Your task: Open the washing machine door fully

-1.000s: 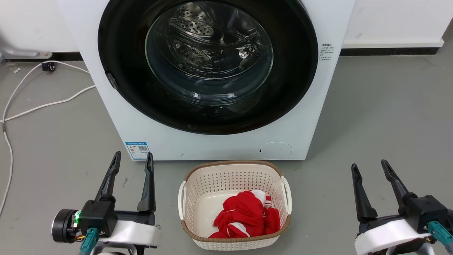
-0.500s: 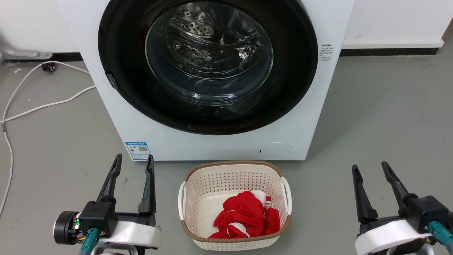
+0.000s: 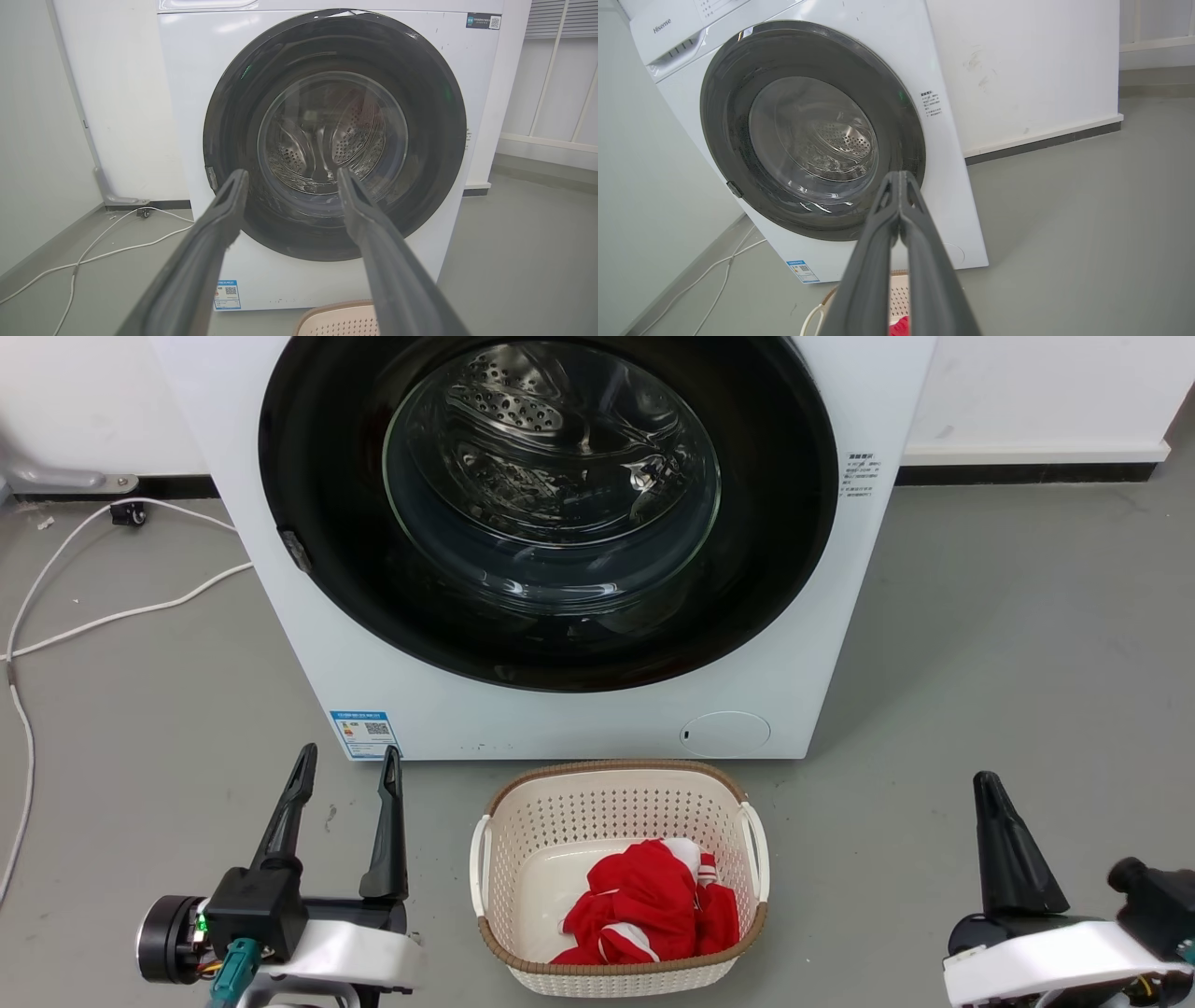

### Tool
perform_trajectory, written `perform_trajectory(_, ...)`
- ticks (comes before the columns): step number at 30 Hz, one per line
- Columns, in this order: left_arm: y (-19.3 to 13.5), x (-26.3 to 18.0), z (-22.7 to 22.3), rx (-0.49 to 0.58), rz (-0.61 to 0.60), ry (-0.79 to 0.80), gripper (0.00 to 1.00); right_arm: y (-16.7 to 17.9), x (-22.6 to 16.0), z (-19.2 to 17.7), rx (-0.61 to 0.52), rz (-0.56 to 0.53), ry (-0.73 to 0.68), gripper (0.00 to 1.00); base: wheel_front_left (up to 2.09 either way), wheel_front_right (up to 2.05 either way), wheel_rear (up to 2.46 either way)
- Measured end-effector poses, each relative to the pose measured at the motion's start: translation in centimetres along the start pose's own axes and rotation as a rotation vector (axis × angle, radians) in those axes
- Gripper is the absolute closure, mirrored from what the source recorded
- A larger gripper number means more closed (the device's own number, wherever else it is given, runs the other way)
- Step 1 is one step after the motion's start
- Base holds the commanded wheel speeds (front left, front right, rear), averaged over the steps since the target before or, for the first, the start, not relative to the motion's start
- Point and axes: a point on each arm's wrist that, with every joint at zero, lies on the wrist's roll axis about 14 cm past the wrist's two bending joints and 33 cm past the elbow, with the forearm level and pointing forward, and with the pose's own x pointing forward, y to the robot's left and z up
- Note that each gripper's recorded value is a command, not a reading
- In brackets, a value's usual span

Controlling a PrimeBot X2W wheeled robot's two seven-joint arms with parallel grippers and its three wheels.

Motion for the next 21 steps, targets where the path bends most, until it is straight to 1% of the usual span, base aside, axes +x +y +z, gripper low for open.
perform_trajectory(5, 0.1, 0.0, 0.0, -0.002, 0.005, 0.001, 0.00, -0.8, 0.0, 0.1, 0.214, -0.049, -0.045, 1.00, 0.00, 0.00, 0.00)
perform_trajectory(7, 0.2, 0.0, -0.1, -0.005, 0.007, 0.002, 0.00, -1.2, 0.3, 0.3, 0.320, -0.073, -0.073, 1.00, 0.00, 0.00, 0.00)
perform_trajectory(10, 0.2, 0.0, -0.2, -0.007, 0.008, 0.004, 0.00, -1.7, 0.7, 0.4, 0.520, -0.113, -0.106, 1.00, 0.00, 0.00, 0.00)
perform_trajectory(13, 0.2, 0.1, -0.3, -0.009, 0.008, 0.008, 0.00, -2.4, 1.5, 0.7, 0.774, -0.156, -0.154, 1.00, 0.00, 0.00, 0.00)
perform_trajectory(16, 0.3, 0.4, -0.6, -0.010, 0.010, 0.014, 0.00, -3.1, 2.7, 1.5, 0.962, -0.182, -0.209, 1.00, 0.00, 0.00, 0.00)
perform_trajectory(19, 0.4, 1.2, -0.8, -0.011, 0.011, 0.011, 0.00, -4.3, 4.4, 3.0, 1.069, -0.195, -0.284, 1.00, 0.00, 0.00, 0.00)
perform_trajectory(21, 0.3, 1.7, -1.0, -0.013, 0.010, 0.011, 0.00, -4.8, 5.6, 3.5, 1.101, -0.200, -0.308, 1.00, 0.00, 0.00, 0.00)
